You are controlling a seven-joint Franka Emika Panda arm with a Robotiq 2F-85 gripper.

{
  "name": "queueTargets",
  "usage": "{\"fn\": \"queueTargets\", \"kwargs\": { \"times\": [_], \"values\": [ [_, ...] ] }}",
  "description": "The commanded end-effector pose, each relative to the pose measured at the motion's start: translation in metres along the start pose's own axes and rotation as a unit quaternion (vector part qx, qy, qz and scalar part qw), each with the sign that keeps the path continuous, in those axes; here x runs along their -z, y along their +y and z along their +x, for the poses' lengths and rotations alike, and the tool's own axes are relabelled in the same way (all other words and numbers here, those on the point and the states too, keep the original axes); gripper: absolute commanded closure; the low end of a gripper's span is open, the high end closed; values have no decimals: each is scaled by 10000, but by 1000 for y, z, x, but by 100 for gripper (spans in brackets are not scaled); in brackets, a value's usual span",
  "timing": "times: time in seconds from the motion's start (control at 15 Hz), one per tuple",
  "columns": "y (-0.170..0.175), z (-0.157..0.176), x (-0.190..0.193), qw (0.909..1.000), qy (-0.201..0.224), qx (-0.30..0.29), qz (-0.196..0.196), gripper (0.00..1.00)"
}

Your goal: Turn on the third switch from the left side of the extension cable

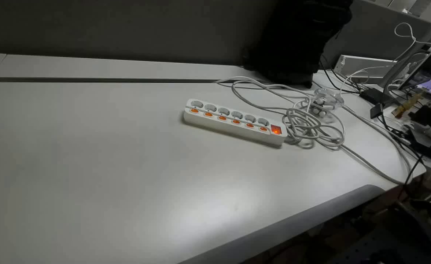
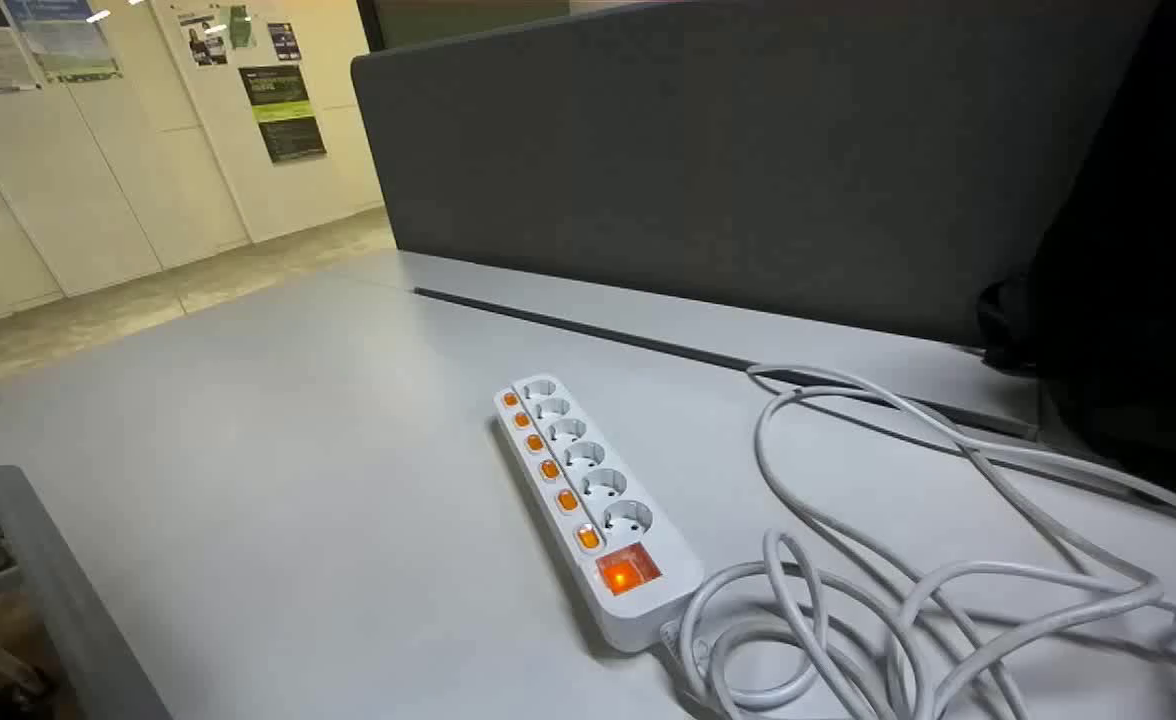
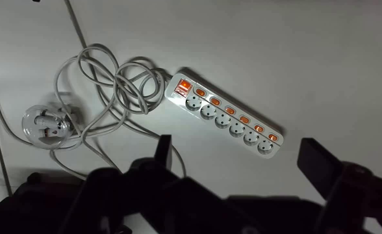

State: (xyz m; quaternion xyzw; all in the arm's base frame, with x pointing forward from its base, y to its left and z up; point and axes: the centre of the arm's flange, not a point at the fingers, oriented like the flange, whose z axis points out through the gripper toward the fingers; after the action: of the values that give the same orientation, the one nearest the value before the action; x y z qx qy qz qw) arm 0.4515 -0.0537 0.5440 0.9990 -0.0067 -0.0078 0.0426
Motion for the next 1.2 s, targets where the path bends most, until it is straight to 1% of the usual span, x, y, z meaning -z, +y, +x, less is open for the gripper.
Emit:
{"fn": "queueTargets", "kwargs": {
  "times": [0.0, 0.8, 0.87, 1.0, 1.13],
  "values": [
    [0, 0, -1, 10000, -8, 7, 0, 0],
    [-2, 1, -14, 9999, -146, 34, 10, 0],
    [-4, 0, -13, 9999, -55, -96, -87, 0],
    [-6, 8, -17, 9997, 94, -132, -199, 0],
    [-4, 23, -25, 9993, 176, -206, -263, 0]
  ]
}}
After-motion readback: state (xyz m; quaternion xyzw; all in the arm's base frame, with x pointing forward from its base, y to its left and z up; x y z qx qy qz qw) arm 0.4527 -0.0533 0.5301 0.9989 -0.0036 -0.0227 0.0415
